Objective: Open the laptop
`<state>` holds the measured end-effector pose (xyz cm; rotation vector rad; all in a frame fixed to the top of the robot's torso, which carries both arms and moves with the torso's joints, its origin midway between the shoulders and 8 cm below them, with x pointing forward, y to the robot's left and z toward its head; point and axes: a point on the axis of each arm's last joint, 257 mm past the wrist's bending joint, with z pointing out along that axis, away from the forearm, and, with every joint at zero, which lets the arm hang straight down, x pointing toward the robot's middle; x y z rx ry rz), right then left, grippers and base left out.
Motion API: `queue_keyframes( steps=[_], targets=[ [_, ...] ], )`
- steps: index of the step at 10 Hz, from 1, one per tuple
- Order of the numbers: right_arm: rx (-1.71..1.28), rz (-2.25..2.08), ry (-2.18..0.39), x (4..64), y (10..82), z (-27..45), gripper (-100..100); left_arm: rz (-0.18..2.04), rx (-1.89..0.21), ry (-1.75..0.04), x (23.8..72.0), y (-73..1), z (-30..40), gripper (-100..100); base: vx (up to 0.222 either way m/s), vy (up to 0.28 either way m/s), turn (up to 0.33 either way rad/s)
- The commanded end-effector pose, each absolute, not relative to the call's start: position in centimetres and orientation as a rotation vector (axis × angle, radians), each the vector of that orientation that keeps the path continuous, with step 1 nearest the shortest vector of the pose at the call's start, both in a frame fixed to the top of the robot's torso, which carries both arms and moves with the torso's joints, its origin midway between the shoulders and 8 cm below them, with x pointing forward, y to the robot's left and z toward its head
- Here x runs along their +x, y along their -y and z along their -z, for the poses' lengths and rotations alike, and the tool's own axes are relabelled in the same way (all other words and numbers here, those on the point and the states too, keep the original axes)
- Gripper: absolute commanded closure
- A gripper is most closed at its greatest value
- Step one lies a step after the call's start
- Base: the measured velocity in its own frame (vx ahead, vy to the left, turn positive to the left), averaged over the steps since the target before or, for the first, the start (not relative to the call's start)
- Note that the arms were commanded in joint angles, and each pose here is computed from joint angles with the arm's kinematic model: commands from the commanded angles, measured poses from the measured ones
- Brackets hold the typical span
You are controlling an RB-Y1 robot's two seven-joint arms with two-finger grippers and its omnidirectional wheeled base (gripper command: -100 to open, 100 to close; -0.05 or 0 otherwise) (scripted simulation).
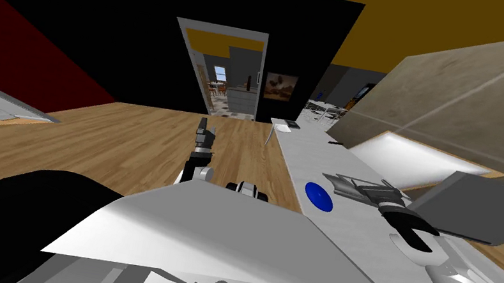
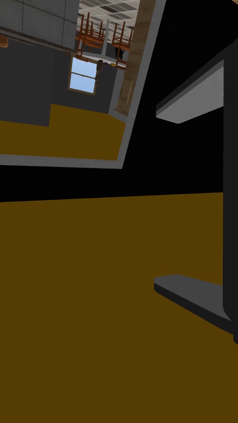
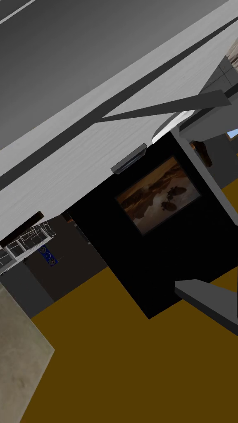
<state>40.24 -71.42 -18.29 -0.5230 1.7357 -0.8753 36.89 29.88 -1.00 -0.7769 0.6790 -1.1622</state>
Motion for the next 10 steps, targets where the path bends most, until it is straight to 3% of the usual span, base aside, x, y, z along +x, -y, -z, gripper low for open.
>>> queue_keyframes(
  steps=[1, 10],
  targets=[
    [-0.556, 0.87, -1.712, 40.7, 71.3, 17.7, -100, 1.162, -0.777, -0.679, 36.9, -29.9, 1.0, 0, -0.244, -0.056, 0.106],
    [-0.677, 0.874, -1.552, 43.1, 70.7, 11.2, -100, 1.162, -0.777, -0.679, 36.9, -29.9, 1.0, 0, -0.254, -0.041, 0.152]
  ],
)
